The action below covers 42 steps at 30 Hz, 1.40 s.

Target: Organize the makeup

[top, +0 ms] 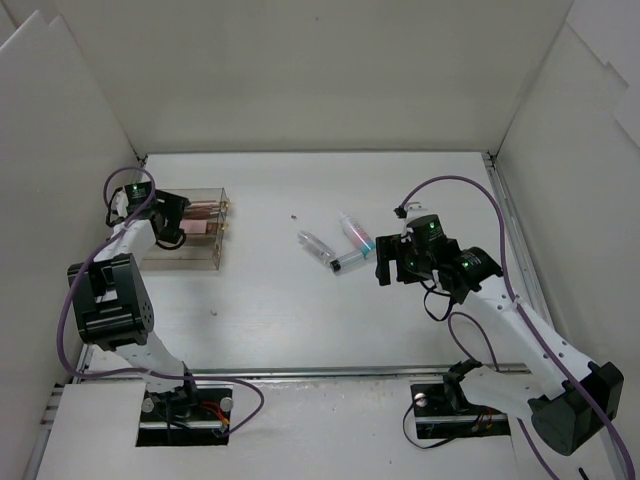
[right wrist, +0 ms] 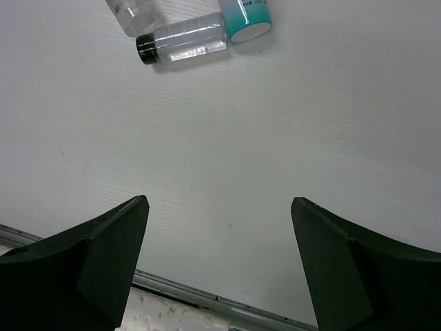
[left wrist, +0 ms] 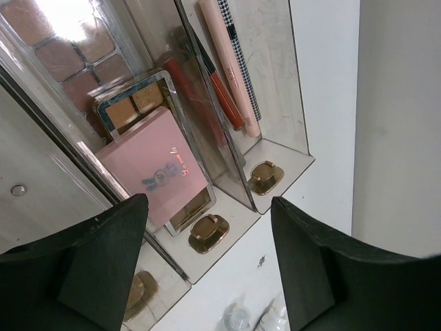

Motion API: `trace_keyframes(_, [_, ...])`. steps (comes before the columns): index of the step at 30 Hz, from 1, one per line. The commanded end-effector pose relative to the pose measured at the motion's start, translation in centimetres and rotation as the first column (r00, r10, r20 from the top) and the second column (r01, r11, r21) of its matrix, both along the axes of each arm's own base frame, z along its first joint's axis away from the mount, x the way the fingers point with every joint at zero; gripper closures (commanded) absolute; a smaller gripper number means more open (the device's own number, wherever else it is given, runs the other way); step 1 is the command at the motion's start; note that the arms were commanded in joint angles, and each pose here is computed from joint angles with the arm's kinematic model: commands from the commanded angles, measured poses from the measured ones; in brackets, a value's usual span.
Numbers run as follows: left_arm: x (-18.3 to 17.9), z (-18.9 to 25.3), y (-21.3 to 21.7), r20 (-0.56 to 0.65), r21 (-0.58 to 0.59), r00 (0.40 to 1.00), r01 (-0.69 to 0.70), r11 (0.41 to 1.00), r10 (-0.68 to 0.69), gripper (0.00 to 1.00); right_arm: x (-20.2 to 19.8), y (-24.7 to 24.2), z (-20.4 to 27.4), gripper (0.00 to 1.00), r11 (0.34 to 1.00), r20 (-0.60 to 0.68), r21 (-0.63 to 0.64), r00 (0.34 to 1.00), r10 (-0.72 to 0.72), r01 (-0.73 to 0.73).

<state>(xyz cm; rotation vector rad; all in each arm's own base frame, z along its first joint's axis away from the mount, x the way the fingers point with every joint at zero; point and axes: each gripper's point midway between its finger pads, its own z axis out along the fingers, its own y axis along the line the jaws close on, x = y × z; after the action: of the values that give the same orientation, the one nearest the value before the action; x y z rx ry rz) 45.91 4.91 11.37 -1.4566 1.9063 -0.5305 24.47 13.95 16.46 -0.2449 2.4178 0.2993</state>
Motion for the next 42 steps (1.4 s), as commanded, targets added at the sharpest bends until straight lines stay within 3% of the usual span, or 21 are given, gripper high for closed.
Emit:
trace_keyframes(1, [0.8,4.6,0.5,0.129,0.022,0.992,-0.011,1.000,0.008,0.33,1.4,0.1,1.6,0.18,1.000,0.054,0.010,0.998,-0.021,0.021])
trace_keyframes(6, [0.5,7.8,-0.6,0.188,0.073,0.981,0.042,0.996,-0.055,0.32,2.2,0.0,1.2,0.19,0.999,0.049,-0.022,0.998,-0.032,0.033])
trace_keyframes(9, [0.0,11.0,-3.4,0.198,0.204,0.960,0.159,0.966,-0.200,0.32,3.2,0.1,0.8,0.20,0.998,0.035,-0.054,0.999,-0.040,0.042])
trace_keyframes(10, [0.0,12.7,-5.6,0.218,0.238,0.938,0.217,0.947,-0.270,0.32,3.5,0.2,0.6,0.20,0.997,0.033,-0.059,0.999,-0.039,0.041])
trace_keyframes(15, [-2.7,12.4,-12.7,0.128,0.343,0.831,0.474,0.811,-0.541,0.32,5.4,2.7,0.4,0.26,0.997,0.009,-0.048,0.998,0.060,-0.059])
trace_keyframes(23, [-10.2,7.0,-20.1,-0.027,0.260,0.630,0.754,0.603,-0.776,0.30,8.6,8.4,-2.5,0.30,0.961,-0.078,-0.048,0.961,0.267,-0.271])
trace_keyframes(31, [-13.0,5.8,-20.1,-0.068,0.213,0.613,0.779,0.589,-0.787,0.21,11.5,13.1,-5.8,0.29,0.905,-0.121,-0.060,0.903,0.411,-0.420])
trace_keyframes(42, [-15.3,4.9,-18.4,-0.069,0.155,0.633,0.770,0.619,-0.771,0.16,14.2,14.6,-11.7,0.31,0.865,-0.197,-0.142,0.870,0.451,-0.481])
